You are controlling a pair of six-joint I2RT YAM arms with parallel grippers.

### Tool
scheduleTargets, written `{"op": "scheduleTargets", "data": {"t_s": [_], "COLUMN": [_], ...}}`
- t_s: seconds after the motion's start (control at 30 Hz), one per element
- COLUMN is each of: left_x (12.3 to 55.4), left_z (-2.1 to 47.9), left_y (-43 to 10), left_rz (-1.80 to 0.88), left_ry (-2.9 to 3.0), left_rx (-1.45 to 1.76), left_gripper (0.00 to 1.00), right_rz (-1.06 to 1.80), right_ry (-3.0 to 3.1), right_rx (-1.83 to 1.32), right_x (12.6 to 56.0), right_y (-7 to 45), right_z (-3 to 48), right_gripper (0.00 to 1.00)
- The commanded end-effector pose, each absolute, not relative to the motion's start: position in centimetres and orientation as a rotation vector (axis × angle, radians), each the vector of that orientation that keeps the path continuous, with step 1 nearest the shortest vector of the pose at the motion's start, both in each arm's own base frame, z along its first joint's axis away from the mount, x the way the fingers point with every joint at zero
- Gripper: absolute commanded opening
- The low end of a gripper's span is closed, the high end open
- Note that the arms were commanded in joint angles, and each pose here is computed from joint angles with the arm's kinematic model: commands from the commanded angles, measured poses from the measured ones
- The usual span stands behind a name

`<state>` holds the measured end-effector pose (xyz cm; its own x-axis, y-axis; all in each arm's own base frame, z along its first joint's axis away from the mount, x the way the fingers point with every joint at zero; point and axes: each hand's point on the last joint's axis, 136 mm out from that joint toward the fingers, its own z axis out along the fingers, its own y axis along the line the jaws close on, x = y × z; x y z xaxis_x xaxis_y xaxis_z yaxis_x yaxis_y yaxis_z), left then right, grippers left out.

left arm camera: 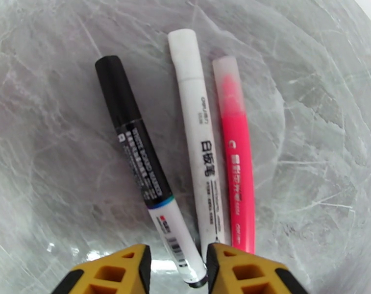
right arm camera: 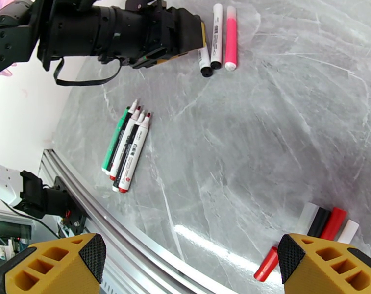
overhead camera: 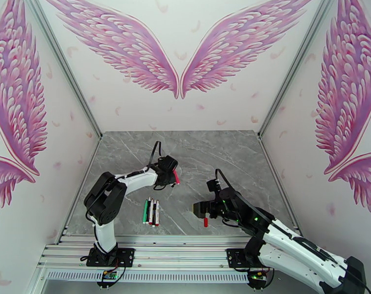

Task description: Open the pen caps

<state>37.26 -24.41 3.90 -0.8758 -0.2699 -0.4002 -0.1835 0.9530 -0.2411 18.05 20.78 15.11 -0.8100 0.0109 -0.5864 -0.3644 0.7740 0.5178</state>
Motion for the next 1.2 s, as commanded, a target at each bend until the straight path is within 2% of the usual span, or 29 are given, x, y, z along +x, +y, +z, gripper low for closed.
{"op": "scheduleTargets", "data": {"t_s": [0.0,0.7,1.17], "left_x": [38.2,38.9,38.7], "left_z": [4.0,2.0,1.1], "left_y": [-24.0,-23.1,-22.3], "left_rz": [-0.240,-0.283,-0.226], "left_ry": [2.652,2.675,2.711], "left_rx": [-0.354,-0.401,-0.405], "left_gripper": [0.36,0.40,0.34], "right_rz": [0.807,0.812,0.807], "right_ry": [2.408,2.409,2.414], "right_rx": [-0.251,-0.233,-0.229], "right_x": [17.9,17.9,17.9], "right_y": [20.0,19.9,19.9], "right_z": [14.5,13.7,13.5], "right_gripper": [0.99,0.99,0.99]}}
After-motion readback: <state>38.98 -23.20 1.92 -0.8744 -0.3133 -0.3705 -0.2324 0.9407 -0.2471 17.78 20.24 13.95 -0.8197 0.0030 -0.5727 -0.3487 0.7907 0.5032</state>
